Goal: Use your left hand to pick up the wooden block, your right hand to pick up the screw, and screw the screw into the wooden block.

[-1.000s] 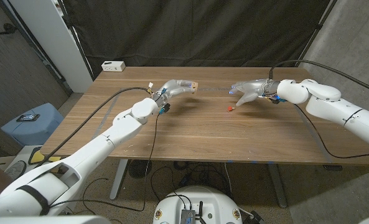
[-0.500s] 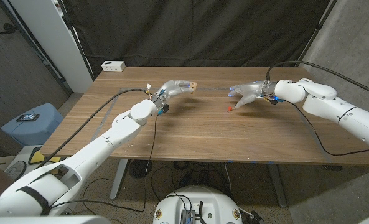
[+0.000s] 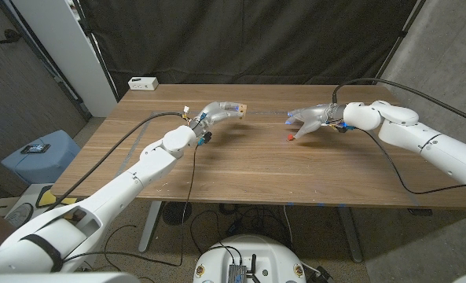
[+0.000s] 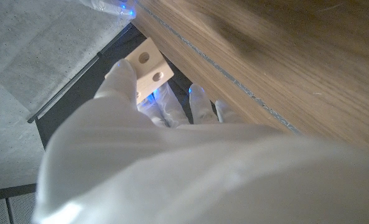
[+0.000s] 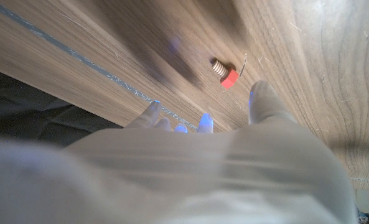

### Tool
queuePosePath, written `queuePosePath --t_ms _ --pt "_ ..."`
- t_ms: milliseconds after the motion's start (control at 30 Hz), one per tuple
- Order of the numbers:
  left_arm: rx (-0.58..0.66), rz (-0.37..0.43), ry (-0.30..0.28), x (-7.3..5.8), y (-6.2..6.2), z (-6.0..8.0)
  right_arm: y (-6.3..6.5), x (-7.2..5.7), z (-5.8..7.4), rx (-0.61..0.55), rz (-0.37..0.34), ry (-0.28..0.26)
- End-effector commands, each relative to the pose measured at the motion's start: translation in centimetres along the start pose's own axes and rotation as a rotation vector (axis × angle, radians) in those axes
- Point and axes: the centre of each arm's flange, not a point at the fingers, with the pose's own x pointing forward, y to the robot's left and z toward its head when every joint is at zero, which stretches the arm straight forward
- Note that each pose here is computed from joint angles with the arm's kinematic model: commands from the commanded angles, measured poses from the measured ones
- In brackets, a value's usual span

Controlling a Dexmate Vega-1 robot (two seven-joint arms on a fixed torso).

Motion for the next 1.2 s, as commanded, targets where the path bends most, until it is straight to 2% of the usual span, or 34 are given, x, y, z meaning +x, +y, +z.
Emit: queuePosePath --t_ms 33,667,1200 --pt "-0.007 -0.011 0.008 0.4 -0.1 -0.2 0.5 0.7 0.2 -0.011 -0.014 -0.023" --pt "-0.012 -0.037 0.007 0.5 -0.6 -0.1 1.7 1.2 -0.5 0.003 -0.019 -0.03" --pt "-0.019 -0.038 0.031 0.2 -0.8 -0.5 2.4 1.3 -0.5 -0.002 -0.043 -0.036"
